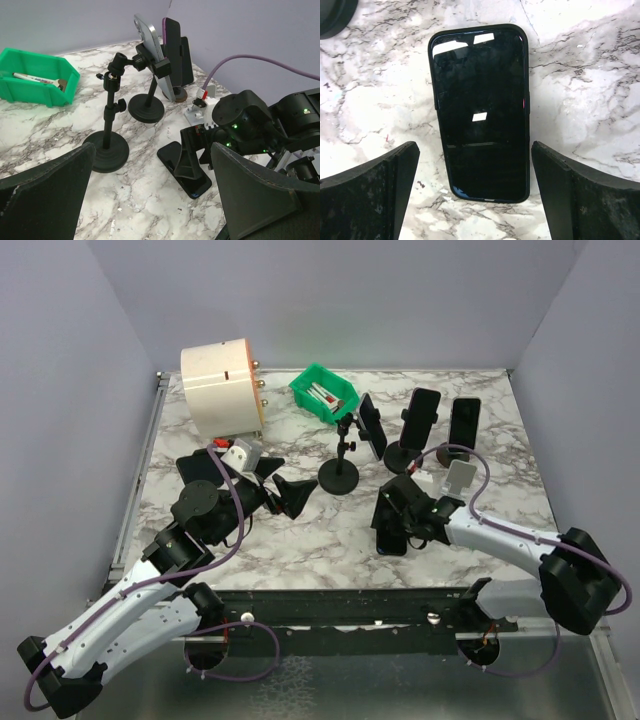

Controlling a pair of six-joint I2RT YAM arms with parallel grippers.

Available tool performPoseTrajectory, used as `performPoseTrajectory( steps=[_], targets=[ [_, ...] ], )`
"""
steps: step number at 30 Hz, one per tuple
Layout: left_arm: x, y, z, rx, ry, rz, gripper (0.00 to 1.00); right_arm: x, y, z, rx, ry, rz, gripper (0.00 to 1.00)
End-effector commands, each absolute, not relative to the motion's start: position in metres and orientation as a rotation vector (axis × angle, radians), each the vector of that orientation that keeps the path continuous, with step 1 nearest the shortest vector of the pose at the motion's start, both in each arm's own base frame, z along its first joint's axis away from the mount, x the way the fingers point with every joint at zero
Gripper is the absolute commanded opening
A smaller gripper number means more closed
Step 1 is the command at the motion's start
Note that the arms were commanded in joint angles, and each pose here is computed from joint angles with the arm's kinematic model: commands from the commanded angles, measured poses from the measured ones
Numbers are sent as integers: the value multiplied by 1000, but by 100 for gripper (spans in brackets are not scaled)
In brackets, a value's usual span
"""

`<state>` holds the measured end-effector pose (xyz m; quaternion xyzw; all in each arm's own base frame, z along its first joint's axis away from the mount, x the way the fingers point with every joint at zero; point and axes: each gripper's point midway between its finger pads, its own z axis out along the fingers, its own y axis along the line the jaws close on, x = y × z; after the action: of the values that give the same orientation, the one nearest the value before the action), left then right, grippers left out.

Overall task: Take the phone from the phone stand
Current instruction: Place the phone at the center of the board, then pick up the phone stand at the center of the board.

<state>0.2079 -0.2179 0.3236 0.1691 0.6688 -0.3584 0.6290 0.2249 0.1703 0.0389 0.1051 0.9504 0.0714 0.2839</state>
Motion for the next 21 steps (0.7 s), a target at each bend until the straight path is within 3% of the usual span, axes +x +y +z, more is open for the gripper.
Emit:
performPoseTrajectory(
  steps=[1,13,21],
  targets=[
    [203,-215,341,377,1495,-838,99,215,166,52,276,2553,210,100],
    [203,-217,340,382,1499,-847,99,223,86,196,328,2186,2,97],
    [202,-218,340,381,1500,-855,99,268,23,216,488,2085,-75,99]
  ],
)
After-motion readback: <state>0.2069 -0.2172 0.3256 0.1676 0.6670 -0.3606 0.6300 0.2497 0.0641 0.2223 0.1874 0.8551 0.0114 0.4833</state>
